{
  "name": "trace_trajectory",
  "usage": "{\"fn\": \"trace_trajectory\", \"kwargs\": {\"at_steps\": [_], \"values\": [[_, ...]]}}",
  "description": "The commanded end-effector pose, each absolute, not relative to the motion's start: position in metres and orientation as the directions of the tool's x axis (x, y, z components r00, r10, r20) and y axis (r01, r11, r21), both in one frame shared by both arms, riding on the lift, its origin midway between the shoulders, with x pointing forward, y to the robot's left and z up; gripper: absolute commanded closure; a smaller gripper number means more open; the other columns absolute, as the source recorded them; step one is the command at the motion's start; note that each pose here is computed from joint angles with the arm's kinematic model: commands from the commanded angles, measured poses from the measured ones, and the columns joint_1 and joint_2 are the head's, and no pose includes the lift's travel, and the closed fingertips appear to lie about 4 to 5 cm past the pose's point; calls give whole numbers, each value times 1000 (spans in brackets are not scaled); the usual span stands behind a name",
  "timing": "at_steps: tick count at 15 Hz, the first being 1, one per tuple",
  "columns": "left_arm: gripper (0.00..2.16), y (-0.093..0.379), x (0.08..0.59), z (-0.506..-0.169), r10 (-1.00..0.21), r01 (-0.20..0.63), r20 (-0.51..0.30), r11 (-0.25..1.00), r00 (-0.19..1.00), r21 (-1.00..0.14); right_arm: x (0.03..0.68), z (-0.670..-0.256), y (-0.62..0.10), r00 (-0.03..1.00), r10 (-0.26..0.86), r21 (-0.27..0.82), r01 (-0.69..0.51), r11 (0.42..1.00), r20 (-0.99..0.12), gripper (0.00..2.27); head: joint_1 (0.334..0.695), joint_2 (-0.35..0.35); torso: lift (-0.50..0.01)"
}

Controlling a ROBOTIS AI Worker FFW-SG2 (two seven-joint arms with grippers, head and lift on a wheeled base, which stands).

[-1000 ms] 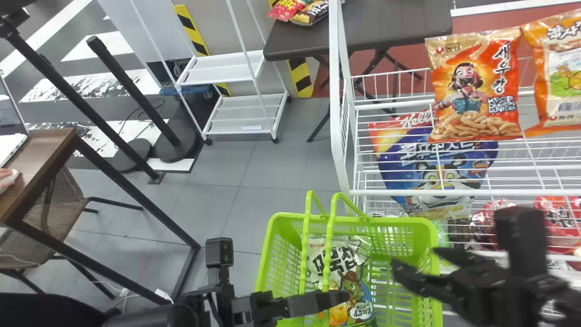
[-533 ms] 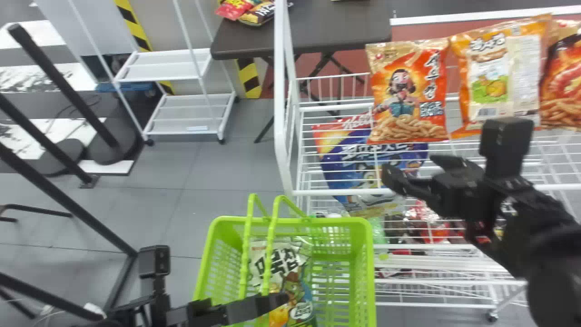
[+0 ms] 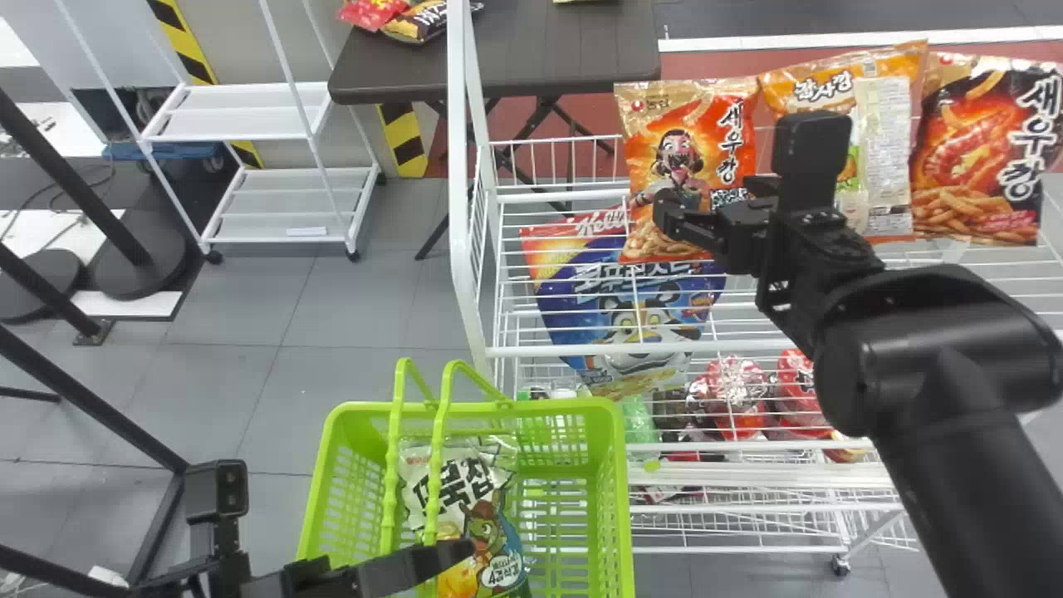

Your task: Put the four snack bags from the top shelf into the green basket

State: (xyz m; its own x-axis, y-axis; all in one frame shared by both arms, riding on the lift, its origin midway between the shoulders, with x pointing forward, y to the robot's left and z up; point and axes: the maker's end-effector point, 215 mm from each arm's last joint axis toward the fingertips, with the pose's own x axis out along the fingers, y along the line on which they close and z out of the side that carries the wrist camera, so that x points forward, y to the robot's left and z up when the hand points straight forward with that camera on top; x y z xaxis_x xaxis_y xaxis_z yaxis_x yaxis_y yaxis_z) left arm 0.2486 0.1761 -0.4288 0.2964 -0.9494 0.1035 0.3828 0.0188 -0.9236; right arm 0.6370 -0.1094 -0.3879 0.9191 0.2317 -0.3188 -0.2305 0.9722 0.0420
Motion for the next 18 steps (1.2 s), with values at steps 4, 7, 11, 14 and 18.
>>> {"fn": "trace_trajectory", "kwargs": {"at_steps": [4,7,11,14,18], "values": [[2148,177,246,-428,-949,381,110,12,296,-924,661,-415,-104,885,183,-52,-227,973,-428,680,695,84,0],[2148,183,246,-429,-945,380,105,21,309,-925,659,-420,-97,871,210,-31,-249,968,-443,2199,695,97,0],[2148,183,247,-428,-945,380,106,20,309,-925,650,-415,-93,888,238,-12,-264,964,-394,2250,695,109,0],[2148,183,246,-428,-945,379,108,19,309,-925,640,-406,-93,892,277,21,-288,957,-356,2250,695,113,0],[2148,185,246,-429,-944,378,106,22,314,-925,576,-385,-88,883,333,96,-320,943,-331,2250,695,121,0]]}}
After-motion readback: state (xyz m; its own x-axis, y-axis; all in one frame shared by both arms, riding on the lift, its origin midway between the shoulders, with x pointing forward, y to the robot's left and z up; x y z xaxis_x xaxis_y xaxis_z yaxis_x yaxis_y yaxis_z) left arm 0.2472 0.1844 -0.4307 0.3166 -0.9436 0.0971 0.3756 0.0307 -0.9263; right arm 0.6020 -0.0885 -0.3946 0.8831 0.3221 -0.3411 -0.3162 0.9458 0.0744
